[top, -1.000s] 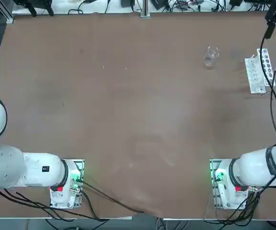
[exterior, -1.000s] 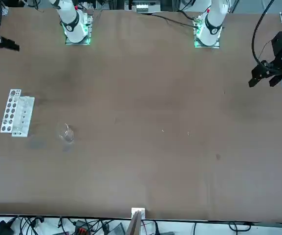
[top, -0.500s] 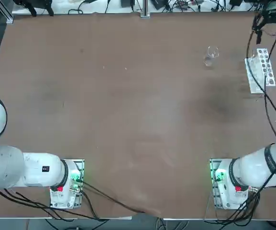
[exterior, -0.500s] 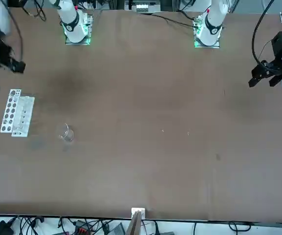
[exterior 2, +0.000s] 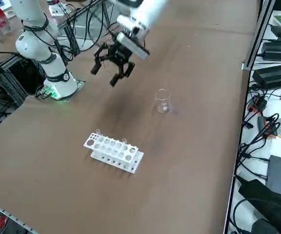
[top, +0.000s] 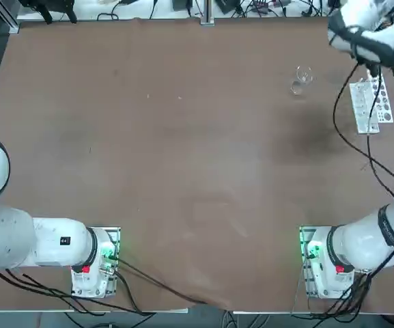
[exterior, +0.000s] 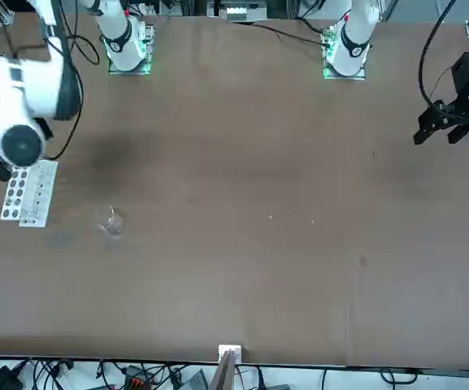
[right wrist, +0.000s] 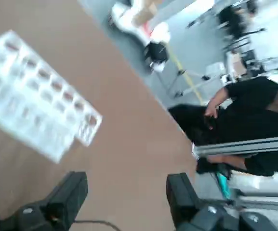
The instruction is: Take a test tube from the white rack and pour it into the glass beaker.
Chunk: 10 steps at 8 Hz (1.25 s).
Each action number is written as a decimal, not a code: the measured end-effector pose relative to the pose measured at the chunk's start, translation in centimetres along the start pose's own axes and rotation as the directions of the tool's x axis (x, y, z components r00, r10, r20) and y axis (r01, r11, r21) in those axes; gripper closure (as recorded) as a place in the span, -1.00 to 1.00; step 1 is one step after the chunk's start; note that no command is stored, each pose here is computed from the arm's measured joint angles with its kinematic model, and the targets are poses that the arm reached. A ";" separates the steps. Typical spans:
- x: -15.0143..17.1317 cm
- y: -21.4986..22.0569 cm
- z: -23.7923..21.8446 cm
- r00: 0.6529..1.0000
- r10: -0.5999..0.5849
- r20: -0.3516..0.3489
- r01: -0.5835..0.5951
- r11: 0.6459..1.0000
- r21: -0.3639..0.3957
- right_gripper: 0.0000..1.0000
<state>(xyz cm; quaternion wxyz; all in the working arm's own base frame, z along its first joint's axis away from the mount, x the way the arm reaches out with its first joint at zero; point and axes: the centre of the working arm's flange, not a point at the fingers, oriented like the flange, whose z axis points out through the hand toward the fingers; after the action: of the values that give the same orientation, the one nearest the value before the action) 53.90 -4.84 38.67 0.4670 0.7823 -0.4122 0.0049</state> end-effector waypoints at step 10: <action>-7.5 -10.8 17.6 0.692 0.572 -0.441 -0.559 0.811 0.174 -0.99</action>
<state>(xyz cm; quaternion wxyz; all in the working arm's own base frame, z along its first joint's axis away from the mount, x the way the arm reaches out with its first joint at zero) 49.34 -10.59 17.96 0.5184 0.5976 -0.5055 0.3444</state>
